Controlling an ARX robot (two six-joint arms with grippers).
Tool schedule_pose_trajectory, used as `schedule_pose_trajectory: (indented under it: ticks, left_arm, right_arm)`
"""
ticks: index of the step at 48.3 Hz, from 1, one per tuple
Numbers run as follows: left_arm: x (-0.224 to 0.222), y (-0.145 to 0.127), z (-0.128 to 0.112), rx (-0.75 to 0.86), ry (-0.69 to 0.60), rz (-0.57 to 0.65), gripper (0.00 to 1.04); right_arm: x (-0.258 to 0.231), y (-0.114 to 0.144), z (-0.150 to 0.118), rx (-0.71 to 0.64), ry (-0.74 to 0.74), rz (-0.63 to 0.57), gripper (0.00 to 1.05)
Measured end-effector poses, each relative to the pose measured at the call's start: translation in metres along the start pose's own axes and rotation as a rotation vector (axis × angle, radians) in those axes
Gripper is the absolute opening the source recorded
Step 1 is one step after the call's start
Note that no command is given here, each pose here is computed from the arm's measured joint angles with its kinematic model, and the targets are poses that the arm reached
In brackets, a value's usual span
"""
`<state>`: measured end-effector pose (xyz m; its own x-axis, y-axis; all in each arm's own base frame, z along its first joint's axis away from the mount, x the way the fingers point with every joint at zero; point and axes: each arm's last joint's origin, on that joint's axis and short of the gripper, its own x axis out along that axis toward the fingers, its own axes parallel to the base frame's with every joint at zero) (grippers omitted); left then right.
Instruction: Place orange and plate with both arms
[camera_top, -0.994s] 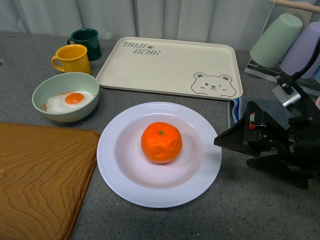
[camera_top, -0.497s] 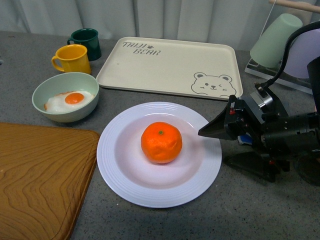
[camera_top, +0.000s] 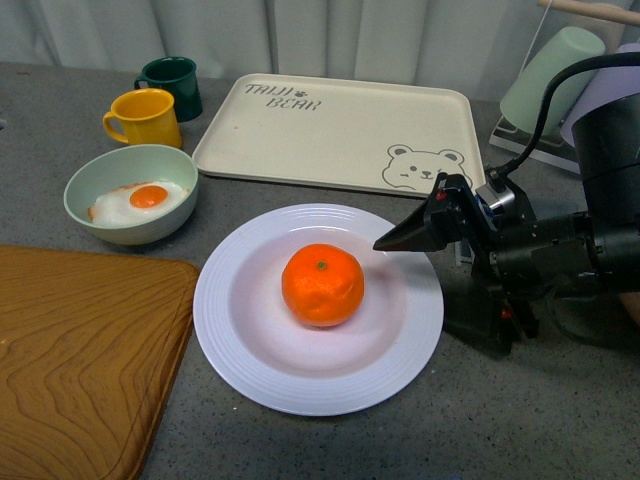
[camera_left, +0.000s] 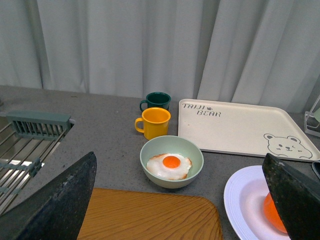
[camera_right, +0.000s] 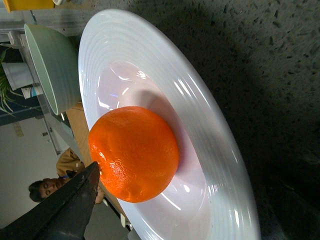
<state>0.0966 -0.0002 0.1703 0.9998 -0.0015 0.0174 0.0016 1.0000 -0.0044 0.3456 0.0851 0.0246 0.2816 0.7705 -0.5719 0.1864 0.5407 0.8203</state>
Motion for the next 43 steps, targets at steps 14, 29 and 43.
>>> schedule_pose_trajectory:
  ticks: [14, 29, 43]
  left_arm:
    - [0.0, 0.0, 0.0, 0.0, 0.0, 0.0, 0.98]
    - [0.0, 0.0, 0.0, 0.0, 0.0, 0.0, 0.98]
    - [0.0, 0.0, 0.0, 0.0, 0.0, 0.0, 0.98]
  right_arm:
    - [0.011, -0.007, -0.005, 0.045, 0.035, -0.042, 0.55]
    - [0.012, -0.011, -0.005, 0.042, 0.061, -0.039, 0.05]
    - [0.009, -0.006, -0.005, -0.052, 0.024, -0.042, 0.04]
